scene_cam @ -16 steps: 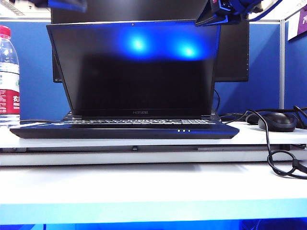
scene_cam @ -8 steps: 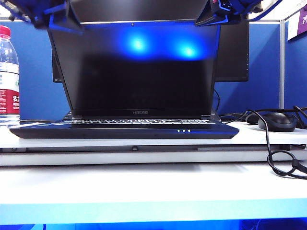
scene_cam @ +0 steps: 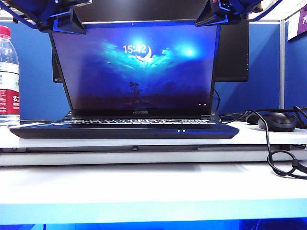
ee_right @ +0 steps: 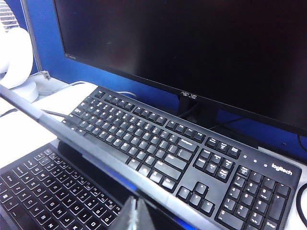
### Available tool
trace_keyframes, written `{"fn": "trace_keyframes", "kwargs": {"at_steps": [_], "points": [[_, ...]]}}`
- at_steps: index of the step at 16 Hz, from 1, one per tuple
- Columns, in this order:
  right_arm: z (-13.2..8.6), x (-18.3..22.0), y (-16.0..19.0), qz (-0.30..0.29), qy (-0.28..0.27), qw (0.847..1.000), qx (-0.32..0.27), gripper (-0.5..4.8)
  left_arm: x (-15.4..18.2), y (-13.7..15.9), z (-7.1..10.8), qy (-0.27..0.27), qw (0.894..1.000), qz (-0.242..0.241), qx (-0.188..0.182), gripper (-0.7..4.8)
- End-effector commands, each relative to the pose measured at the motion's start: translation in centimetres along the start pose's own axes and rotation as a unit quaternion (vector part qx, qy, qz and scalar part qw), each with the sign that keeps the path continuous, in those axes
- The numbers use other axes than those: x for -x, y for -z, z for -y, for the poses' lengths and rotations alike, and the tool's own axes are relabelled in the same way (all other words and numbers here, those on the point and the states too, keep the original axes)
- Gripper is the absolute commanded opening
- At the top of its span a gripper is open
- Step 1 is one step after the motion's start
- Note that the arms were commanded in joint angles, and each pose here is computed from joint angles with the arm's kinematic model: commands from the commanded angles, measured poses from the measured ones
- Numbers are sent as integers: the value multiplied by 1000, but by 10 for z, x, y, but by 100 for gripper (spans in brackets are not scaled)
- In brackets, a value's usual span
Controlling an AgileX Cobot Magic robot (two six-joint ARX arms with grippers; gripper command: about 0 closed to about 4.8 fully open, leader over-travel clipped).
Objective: Open the lid of the black laptop.
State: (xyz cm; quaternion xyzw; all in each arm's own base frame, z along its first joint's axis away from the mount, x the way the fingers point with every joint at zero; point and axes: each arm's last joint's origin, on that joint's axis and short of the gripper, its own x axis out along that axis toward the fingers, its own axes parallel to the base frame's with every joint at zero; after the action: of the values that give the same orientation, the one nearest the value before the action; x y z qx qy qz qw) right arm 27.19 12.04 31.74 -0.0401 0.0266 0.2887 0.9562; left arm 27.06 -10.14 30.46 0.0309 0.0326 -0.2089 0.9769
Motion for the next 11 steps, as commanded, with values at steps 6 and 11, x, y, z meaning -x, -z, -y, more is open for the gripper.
{"fn": "trace_keyframes", "kwargs": {"at_steps": [6, 11], "points": [[3, 3, -19, 65, 21, 998, 16, -1, 1, -13, -2, -18, 998, 57, -3, 25], [3, 4, -22, 78, 22, 997, 18, -1, 1, -24, -3, -22, 996, 90, -14, 25]]}}
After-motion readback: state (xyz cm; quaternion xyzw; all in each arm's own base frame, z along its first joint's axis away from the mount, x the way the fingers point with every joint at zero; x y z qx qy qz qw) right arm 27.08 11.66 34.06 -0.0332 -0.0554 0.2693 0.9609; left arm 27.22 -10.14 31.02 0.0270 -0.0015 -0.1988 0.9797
